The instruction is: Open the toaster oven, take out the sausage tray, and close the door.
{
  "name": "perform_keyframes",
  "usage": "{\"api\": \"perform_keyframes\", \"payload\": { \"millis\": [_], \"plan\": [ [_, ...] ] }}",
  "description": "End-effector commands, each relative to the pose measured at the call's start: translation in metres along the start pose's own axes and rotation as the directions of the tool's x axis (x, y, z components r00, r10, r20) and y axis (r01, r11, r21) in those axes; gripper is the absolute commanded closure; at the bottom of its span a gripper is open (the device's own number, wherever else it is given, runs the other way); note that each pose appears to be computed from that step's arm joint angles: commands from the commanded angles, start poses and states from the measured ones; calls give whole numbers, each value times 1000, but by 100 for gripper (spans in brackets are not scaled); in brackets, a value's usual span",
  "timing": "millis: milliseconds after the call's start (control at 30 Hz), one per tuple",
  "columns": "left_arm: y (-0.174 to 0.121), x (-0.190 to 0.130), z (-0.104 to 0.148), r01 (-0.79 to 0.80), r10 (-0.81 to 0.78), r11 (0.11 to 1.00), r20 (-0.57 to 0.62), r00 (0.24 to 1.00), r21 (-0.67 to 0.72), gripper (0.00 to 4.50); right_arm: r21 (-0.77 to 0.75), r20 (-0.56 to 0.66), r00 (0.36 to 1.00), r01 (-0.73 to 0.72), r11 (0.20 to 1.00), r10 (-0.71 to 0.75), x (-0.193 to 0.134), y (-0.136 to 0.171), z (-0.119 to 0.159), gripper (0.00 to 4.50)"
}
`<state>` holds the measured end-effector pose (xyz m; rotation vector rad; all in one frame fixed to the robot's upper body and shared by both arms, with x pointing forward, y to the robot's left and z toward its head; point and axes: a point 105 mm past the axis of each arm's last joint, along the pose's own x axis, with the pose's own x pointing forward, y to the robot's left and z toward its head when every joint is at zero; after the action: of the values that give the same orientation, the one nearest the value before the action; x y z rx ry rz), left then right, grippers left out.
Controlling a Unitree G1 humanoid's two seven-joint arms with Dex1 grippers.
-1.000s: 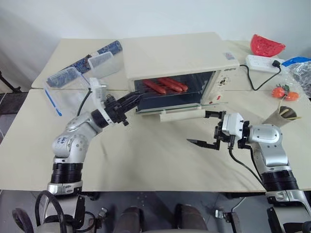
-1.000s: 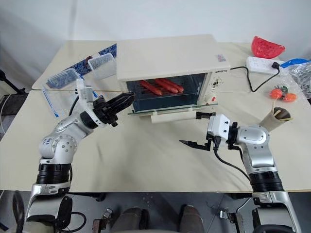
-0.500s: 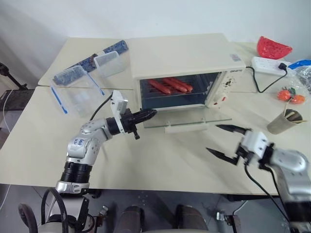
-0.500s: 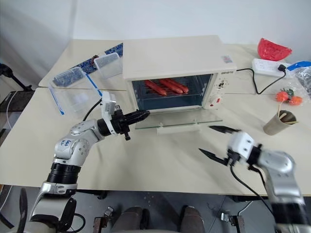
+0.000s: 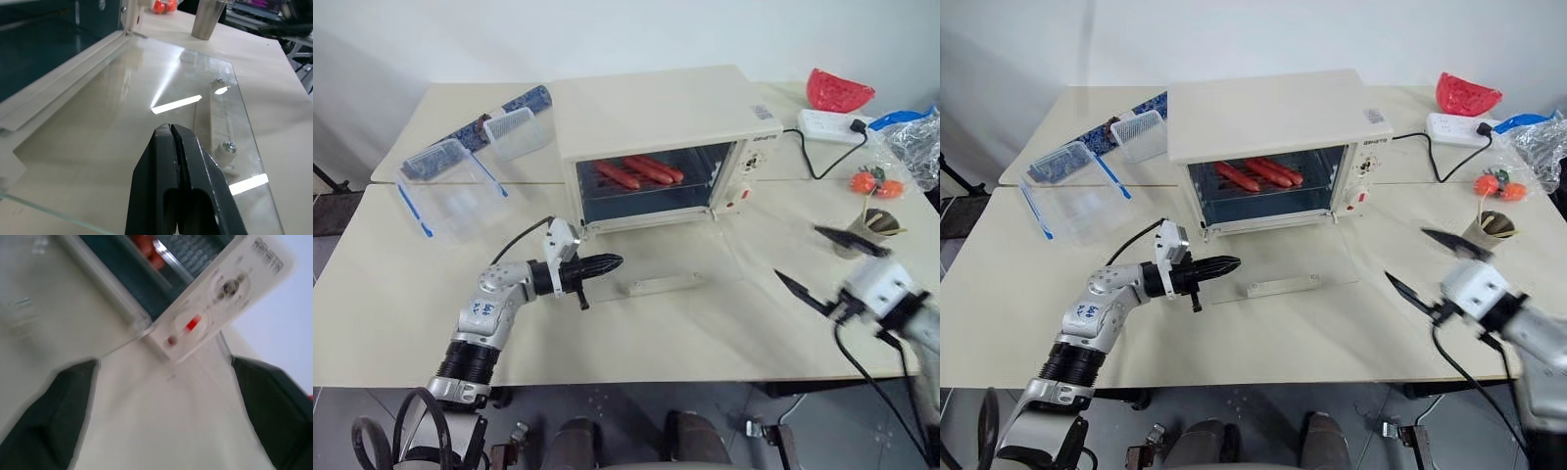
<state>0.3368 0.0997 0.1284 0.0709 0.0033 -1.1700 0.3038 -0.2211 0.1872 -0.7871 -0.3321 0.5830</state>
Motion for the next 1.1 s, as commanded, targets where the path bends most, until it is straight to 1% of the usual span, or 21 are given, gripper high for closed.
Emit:
{"api": "perform_keyframes", "payload": {
  "millis": [33, 67, 133, 200, 267, 300, 400, 467, 500, 533, 633, 767, 867, 900, 1000, 1100],
  "plan": [
    [3, -17, 11, -31, 28, 998, 59, 998, 59, 407, -65, 19, 1000, 0, 998, 1, 34, 8, 18, 0],
    [0, -20, 16, -19, 13, 997, 87, 996, 69, 389, -84, 39, 999, -19, 996, 22, 43, 13, 24, 0],
    [-4, -31, 28, -9, -2, 997, 154, 988, 71, 329, -175, 79, 996, -37, 984, 51, 62, 22, 35, 0],
    [-4, -59, 37, -56, 39, 995, 190, 981, 84, 266, -289, 106, 992, -31, 957, 64, 90, 33, 46, 0],
    [-5, -80, 39, -99, 82, 992, 192, 978, 80, 208, -373, 96, 994, -5, 928, 44, 111, 38, 49, 0],
    [-6, -85, 39, -109, 93, 991, 190, 977, 75, 180, -399, 89, 995, 2, 917, 37, 116, 39, 48, 0],
    [-4, -109, 39, -193, 178, 979, 194, 965, 65, 87, -526, 53, 999, 39, 850, -13, 138, 40, 44, 0],
    [-9, -119, 39, -200, 185, 978, 195, 963, 59, 31, -615, 45, 998, 53, 786, -33, 149, 41, 46, 0],
    [-13, -125, 39, -200, 186, 979, 205, 961, 45, 4, -626, 47, 999, 46, 779, -21, 152, 44, 47, 0],
    [-15, -128, 39, -200, 188, 979, 212, 959, 36, 4, -631, 49, 999, 41, 775, -13, 155, 47, 47, 0],
    [-24, -147, 30, -244, 239, 970, 191, 952, 0, 4, -642, 81, 995, 91, 761, -50, 167, 47, 54, 0],
    [-33, -150, 24, -257, 257, 966, 175, 950, -25, 4, -664, 102, 991, 132, 736, -86, 181, 44, 59, 0],
    [-34, -147, 21, -257, 258, 966, 171, 951, -30, 0, -662, 112, 991, 129, 738, -73, 190, 50, 63, 58],
    [-34, -147, 21, -257, 259, 966, 172, 951, -31, 0, -661, 112, 991, 129, 739, -73, 191, 50, 63, 87],
    [-33, -143, 22, -254, 255, 967, 178, 950, -31, 0, -664, 103, 993, 114, 739, -61, 196, 55, 60, 199],
    [-31, -140, 24, -244, 245, 969, 189, 951, -27, 0, -675, 80, 994, 111, 729, -77, 201, 56, 56, 297]
  ]
}}
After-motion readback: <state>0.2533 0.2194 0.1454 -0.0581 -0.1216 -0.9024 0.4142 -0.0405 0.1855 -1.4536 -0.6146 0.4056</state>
